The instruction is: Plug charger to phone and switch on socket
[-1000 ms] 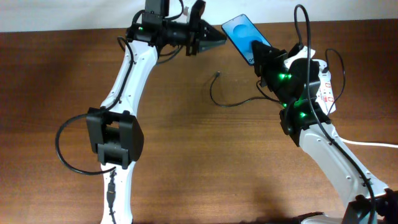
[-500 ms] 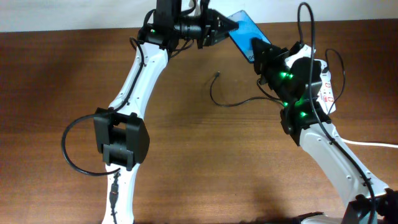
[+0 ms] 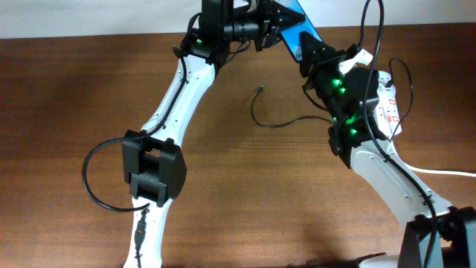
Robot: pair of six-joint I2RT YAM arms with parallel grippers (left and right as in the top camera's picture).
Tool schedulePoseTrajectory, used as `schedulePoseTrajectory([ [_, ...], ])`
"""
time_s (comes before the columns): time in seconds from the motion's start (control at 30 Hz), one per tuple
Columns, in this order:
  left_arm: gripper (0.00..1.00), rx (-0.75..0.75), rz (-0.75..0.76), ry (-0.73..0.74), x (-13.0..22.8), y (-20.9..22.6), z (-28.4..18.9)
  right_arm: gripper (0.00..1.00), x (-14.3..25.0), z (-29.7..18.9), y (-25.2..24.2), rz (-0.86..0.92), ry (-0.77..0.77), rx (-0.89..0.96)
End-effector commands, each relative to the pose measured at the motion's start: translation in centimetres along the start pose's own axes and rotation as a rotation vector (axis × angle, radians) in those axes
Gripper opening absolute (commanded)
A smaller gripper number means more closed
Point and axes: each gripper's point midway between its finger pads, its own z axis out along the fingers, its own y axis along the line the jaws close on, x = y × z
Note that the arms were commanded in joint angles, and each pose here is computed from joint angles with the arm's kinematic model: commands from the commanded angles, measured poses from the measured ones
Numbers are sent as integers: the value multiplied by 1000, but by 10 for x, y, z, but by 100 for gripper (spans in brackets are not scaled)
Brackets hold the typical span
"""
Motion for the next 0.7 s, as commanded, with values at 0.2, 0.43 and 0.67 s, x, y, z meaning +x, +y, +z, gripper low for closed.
schedulePoseTrajectory([
  [0.2,20,72,84,-248,-41,-32,-2,4,52,3,-17,10,193,56],
  [0.43,0,64,81,-317,-56,-30,-12,4,53,2,-25,11,201,87],
  [0.67,0,59,82,-345,-72,-27,-35,48,41,1,-38,12,161,142],
])
